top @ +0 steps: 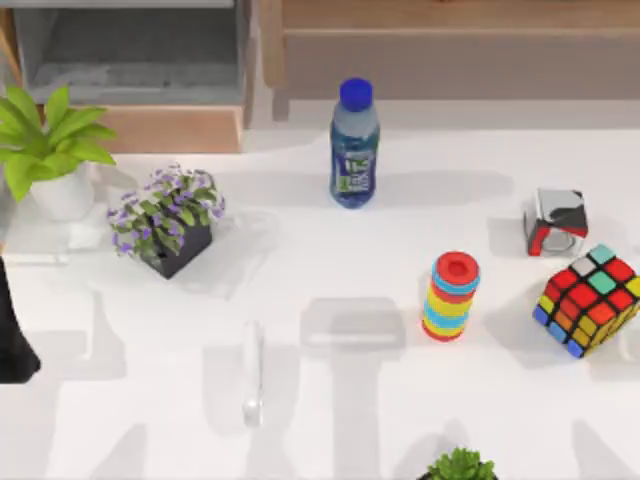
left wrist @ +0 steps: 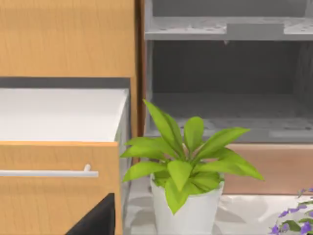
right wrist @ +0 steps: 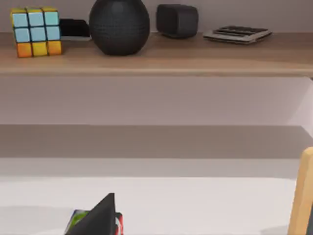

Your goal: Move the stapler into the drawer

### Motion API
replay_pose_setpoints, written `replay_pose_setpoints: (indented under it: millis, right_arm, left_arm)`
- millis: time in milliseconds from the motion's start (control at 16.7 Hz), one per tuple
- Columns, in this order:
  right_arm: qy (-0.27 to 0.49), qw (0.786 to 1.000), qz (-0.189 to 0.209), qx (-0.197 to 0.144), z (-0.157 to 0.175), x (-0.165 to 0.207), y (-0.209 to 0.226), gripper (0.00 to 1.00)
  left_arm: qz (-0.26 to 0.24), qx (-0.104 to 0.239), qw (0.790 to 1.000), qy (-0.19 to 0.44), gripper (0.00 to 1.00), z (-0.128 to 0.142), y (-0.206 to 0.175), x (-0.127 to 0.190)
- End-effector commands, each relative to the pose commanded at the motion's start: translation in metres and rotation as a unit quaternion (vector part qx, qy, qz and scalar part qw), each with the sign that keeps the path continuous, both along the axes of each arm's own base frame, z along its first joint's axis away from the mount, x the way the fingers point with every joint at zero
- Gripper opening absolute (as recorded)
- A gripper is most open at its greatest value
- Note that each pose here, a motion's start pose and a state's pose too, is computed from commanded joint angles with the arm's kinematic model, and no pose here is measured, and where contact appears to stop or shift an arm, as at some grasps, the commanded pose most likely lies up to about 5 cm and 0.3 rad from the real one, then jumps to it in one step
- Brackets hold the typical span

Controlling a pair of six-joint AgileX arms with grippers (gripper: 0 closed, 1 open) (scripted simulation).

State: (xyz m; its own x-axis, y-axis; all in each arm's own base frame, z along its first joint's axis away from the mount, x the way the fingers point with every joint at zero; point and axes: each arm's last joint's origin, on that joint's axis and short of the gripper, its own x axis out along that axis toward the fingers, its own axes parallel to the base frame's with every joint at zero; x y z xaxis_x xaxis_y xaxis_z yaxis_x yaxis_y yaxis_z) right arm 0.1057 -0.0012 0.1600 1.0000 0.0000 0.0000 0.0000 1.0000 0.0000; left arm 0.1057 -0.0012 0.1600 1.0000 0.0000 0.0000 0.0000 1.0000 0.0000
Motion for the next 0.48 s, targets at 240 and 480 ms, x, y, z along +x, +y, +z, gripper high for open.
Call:
replay_pose_setpoints:
  millis: [240, 480]
  right_arm:
    - [0.000, 1.000, 0.000, 0.000, 0.000, 0.000, 0.000, 1.00]
    - [0.000, 1.000, 0.000, 0.000, 0.000, 0.000, 0.000, 1.00]
  left_arm:
    - [-0.008, -0.008, 1.000, 0.013, 1.00, 0.005, -0.002, 0.000]
    - [-0.046, -0.048, 0.993, 0.094, 1.00, 0.031, -0.011, 0.006]
